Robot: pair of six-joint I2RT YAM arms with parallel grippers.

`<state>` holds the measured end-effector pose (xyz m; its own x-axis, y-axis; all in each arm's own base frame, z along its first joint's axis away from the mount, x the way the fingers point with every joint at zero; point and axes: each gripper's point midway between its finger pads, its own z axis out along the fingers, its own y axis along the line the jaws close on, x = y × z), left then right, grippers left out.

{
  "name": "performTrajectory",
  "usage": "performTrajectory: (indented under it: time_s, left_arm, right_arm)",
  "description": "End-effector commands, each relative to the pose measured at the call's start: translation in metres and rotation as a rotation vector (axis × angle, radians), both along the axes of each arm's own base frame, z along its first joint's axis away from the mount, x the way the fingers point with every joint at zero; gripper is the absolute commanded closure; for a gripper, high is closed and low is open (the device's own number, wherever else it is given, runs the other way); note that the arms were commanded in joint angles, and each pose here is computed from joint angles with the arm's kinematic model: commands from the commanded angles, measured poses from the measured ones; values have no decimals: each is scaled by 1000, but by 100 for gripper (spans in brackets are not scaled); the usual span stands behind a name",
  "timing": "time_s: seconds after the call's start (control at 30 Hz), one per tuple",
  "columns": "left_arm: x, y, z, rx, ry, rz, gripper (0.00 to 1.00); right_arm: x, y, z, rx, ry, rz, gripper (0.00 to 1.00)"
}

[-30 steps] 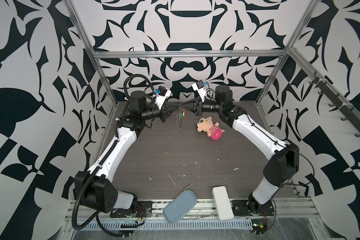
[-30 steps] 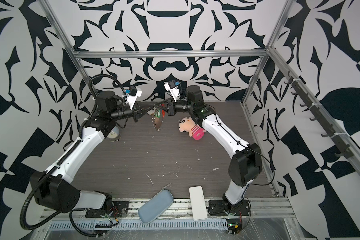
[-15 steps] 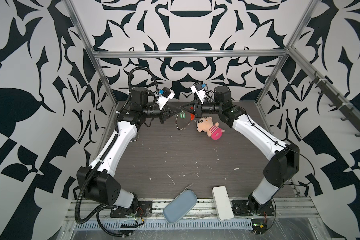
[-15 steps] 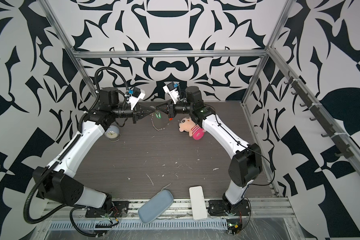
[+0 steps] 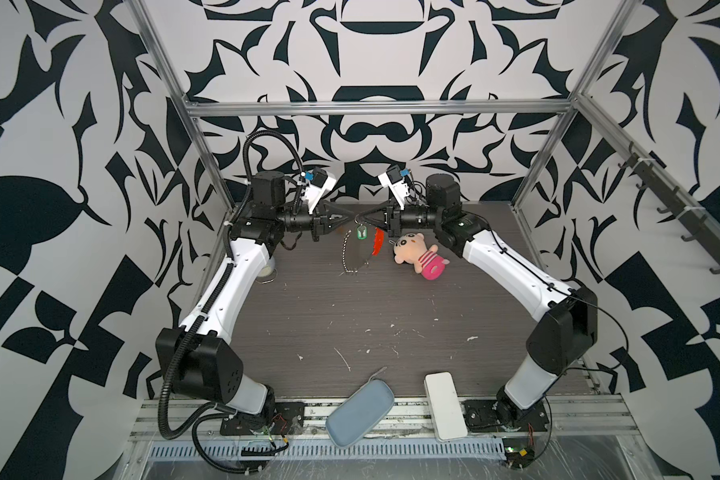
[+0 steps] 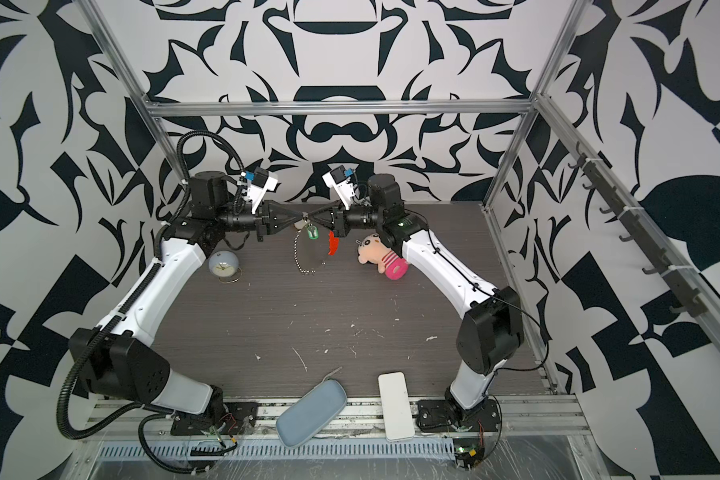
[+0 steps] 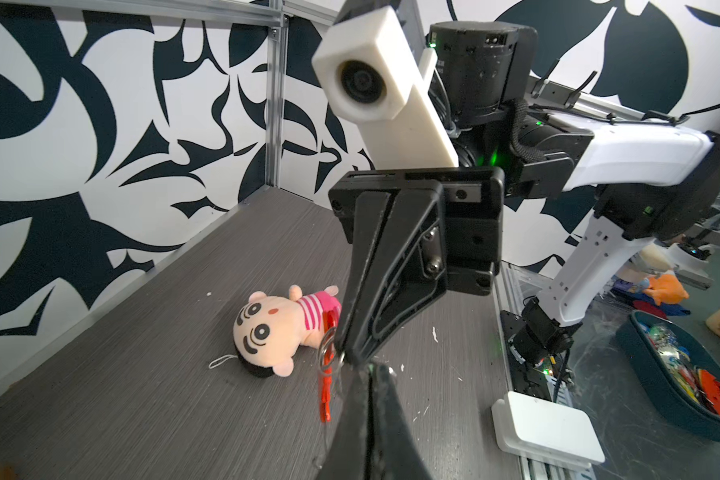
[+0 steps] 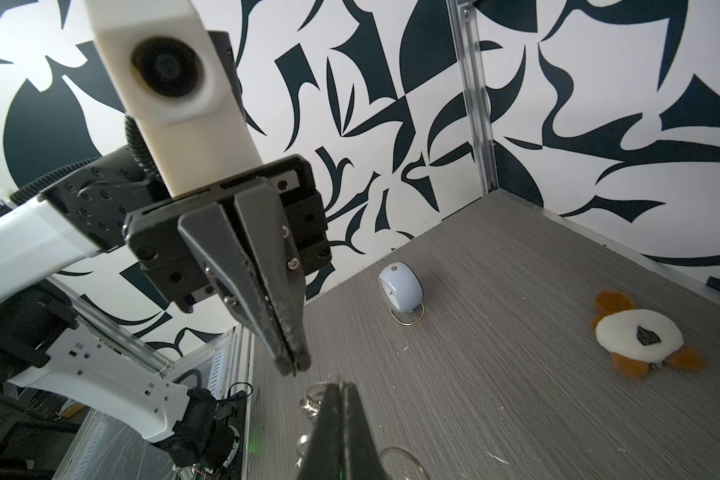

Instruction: Put the keys on the keyring

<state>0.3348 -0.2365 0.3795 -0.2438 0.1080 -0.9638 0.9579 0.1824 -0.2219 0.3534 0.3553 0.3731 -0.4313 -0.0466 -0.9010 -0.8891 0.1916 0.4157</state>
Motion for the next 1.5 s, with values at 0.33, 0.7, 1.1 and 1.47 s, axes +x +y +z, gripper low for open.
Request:
performTrajectory:
  time_s: [0.33,0.7,1.1,1.47]
  left_arm:
    - [4,5,4,-35,47,-1,92]
    - [7,11,0,-64,62,15,80]
    - [-3,6,3,-77,61,-44,82]
    - [-5,3,2,-78,66,-58,76]
  right_arm:
    - [-19,2,49,88,-116,48,100]
    - [-21,4,53,100,-119,55,100]
    - [-20,10,54,107,-114,59,100]
    - [-20,13,58,125,-104,67,100]
